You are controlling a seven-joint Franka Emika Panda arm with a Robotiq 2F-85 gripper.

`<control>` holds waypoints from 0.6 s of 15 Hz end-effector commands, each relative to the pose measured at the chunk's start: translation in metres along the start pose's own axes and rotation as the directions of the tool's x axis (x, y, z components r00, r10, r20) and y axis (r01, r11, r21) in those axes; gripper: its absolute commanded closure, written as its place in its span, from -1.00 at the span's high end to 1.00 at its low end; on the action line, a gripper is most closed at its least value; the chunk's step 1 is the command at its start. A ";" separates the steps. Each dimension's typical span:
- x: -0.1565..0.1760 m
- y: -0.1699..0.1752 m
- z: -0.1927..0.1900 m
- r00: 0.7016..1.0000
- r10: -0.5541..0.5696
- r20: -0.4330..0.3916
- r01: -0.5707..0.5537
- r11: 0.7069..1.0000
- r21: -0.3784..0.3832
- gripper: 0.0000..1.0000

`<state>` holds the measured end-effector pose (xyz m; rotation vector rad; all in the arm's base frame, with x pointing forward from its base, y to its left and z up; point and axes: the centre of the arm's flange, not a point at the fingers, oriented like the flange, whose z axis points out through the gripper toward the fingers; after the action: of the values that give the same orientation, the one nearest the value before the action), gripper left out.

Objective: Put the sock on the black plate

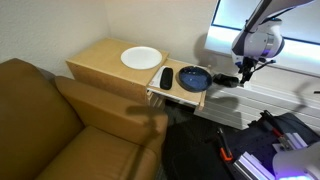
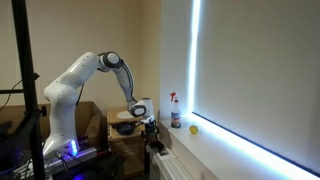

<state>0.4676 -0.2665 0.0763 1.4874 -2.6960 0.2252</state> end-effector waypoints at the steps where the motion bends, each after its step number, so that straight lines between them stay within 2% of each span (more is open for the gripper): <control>1: -0.003 -0.027 0.047 0.995 0.096 0.012 -0.097 0.994 0.042 1.00; 2: -0.003 -0.029 0.051 0.992 0.126 0.030 -0.127 0.992 0.021 1.00; 3: -0.005 -0.013 0.032 0.997 0.074 0.002 -0.074 0.997 0.016 1.00; 8: -0.006 -0.026 0.055 0.992 0.123 0.007 -0.123 0.992 0.034 1.00; 9: -0.006 -0.031 0.063 0.990 0.127 0.057 -0.130 0.990 0.052 1.00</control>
<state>0.4887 -0.2813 0.0318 1.3556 -2.7900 0.2505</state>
